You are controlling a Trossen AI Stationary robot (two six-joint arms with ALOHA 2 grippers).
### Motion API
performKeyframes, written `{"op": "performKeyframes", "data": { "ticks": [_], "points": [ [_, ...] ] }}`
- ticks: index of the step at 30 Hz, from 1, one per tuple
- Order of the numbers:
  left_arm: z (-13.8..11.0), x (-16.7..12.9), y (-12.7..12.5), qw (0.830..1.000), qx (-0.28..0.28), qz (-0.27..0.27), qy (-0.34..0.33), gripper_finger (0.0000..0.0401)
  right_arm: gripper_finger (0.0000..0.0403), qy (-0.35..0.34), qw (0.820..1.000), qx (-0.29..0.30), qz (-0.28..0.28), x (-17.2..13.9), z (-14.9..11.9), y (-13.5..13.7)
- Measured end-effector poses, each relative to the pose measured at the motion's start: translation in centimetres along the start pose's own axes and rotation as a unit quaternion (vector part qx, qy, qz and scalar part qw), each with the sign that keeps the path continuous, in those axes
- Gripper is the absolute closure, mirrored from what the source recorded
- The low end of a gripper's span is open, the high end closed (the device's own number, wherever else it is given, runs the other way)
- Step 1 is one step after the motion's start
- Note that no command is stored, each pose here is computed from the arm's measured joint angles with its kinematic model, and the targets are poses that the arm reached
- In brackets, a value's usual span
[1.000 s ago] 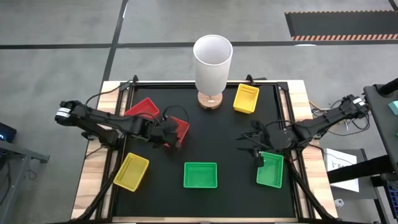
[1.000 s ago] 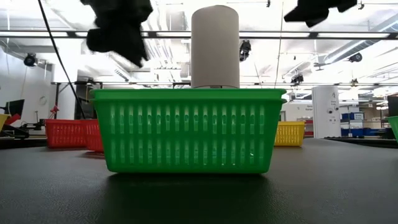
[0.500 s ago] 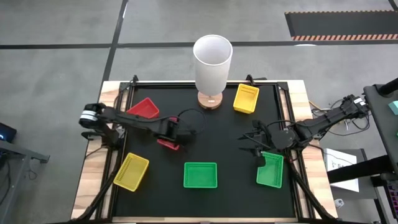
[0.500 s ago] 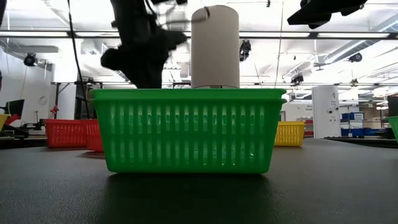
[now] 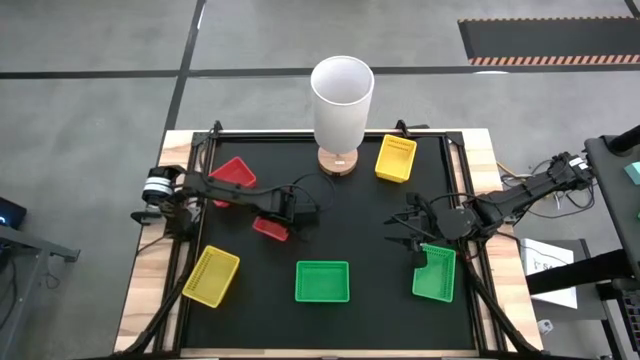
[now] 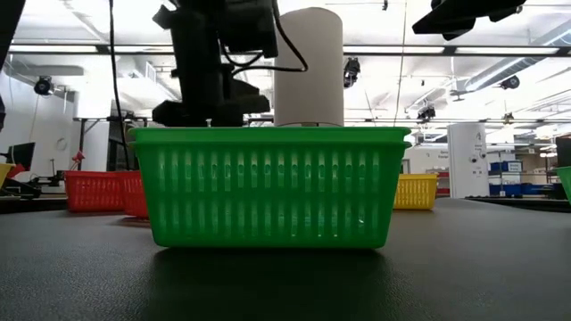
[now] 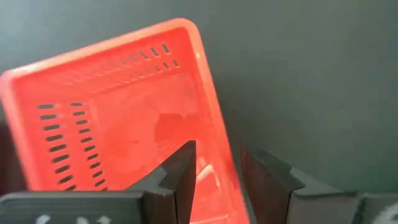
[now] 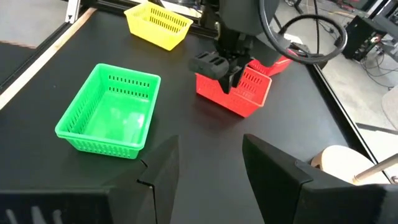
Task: Stack baskets by color
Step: Stack the bottom red bin on the stacked red bins
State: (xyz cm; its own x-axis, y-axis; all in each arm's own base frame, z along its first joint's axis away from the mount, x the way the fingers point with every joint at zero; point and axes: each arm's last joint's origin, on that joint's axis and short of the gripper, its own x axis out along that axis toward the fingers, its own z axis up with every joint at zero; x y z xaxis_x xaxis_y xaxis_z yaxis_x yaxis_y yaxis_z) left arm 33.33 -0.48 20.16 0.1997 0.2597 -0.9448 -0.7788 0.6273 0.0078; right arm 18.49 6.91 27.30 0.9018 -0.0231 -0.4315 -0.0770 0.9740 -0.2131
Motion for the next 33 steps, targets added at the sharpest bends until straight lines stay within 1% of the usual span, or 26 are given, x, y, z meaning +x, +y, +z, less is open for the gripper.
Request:
{"op": "performKeyframes", "data": {
  "ticks": [6, 8, 11, 14, 16, 18, 21, 24, 26, 27, 29, 33],
  "points": [
    [-0.6, 1.1, 0.3, 1.0, 0.001, -0.003, 0.004, 0.0293, 0.0236, 0.0, 1.0, 0.0, 0.0, 0.0, 0.0, 0.0],
    [-0.9, 1.4, 0.5, 1.0, 0.003, 0.004, 0.008, 0.0298, 0.0236, 0.0, 1.0, 0.0, 0.0, 0.0, 0.0, 0.0],
    [-1.1, 1.5, 0.6, 1.0, 0.006, 0.007, 0.01, 0.0326, 0.0236, 0.0, 1.0, 0.0, 0.0, 0.0, 0.0, 0.0],
    [-1.2, 1.6, 0.6, 1.0, 0.027, 0.008, 0.014, 0.0376, 0.0236, 0.0, 1.0, 0.001, 0.0, 0.0, 0.0, 0.0],
    [-1.2, 1.5, 0.6, 0.999, 0.041, 0.01, 0.013, 0.0393, 0.0236, 0.0, 1.0, 0.001, 0.0, 0.0, 0.0, 0.0],
    [-1.3, 0.8, 0.8, 0.998, 0.064, 0.027, 0.008, 0.0396, 0.0236, 0.0, 1.0, 0.002, 0.0, 0.0, 0.0, 0.0],
    [-1.5, -1.1, 1.5, 0.994, 0.093, 0.065, -0.001, 0.04, 0.0236, 0.003, 1.0, 0.001, 0.0, 0.1, -0.2, 0.0],
    [-1.7, -3.4, 3.0, 0.986, 0.116, 0.123, 0.006, 0.04, 0.0236, 0.005, 1.0, 0.004, 0.0, 0.1, -0.3, 0.1],
    [-1.8, -5.1, 4.2, 0.979, 0.143, 0.146, 0.004, 0.04, 0.0236, 0.005, 1.0, 0.007, 0.0, 0.1, -0.4, 0.1],
    [-1.8, -5.9, 4.8, 0.975, 0.161, 0.151, 0.001, 0.04, 0.0236, 0.006, 1.0, 0.008, -0.001, 0.2, -0.4, 0.1],
    [-1.9, -6.9, 6.1, 0.97, 0.195, 0.142, -0.007, 0.0401, 0.0236, 0.006, 1.0, 0.009, 0.0, 0.2, -0.4, 0.1],
    [-2.2, -8.4, 9.2, 0.965, 0.225, 0.132, -0.015, 0.0401, 0.0236, 0.003, 1.0, 0.01, -0.001, 0.2, -0.4, 0.1]
  ]
}}
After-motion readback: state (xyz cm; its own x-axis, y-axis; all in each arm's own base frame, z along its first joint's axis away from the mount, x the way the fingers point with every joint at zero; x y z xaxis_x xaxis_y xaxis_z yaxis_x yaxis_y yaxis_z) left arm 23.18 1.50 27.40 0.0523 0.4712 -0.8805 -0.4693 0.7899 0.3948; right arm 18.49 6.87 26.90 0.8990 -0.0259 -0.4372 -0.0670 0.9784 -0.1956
